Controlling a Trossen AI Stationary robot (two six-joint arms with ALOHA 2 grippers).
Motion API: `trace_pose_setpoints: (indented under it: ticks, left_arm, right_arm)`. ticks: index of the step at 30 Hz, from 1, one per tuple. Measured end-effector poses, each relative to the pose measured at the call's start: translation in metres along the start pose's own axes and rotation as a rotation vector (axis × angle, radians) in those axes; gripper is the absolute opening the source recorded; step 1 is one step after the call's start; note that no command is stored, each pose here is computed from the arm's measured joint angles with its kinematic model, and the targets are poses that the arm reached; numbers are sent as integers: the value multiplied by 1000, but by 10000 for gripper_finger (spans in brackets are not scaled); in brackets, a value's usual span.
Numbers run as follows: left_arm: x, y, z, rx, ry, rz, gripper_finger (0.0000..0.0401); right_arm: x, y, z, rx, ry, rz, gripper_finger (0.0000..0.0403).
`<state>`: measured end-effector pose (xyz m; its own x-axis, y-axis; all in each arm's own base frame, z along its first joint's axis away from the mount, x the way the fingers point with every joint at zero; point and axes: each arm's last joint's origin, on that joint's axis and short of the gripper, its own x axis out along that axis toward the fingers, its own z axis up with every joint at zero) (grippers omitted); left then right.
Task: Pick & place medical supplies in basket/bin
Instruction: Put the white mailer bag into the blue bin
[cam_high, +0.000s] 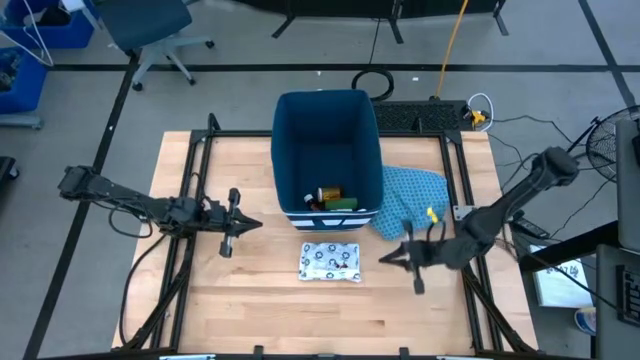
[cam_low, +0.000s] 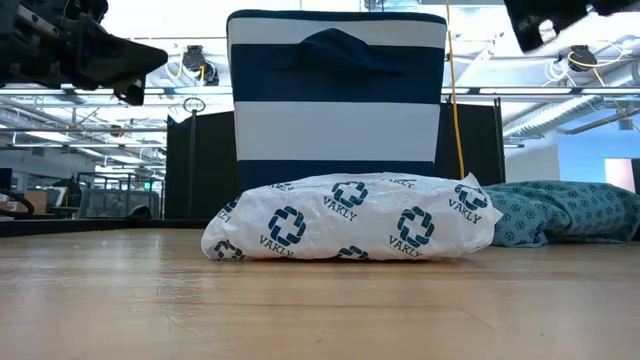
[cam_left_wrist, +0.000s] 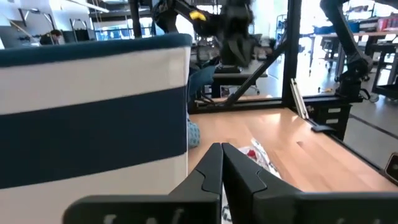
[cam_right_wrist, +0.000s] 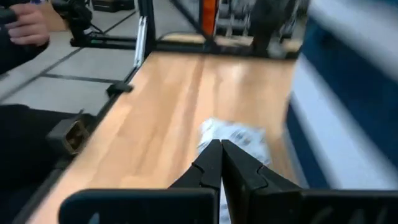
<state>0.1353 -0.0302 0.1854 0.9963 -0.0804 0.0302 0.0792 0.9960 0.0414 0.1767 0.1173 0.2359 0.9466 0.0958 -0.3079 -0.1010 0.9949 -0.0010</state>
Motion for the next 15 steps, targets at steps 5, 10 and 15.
trace_pose_setpoints:
  ticks: [5, 10, 15]
  left_arm:
    - [0, 0, 1, -2, -13, 0, 10]
    - [0, 0, 3, 16, -27, 1, 29]
    - [0, 0, 5, 51, -56, 4, 29]
  right_arm:
    - [24, 15, -27, 151, 66, 4, 0]
    - [45, 26, -45, 193, 80, 4, 31]
    - [59, 32, -61, 225, 109, -10, 102]
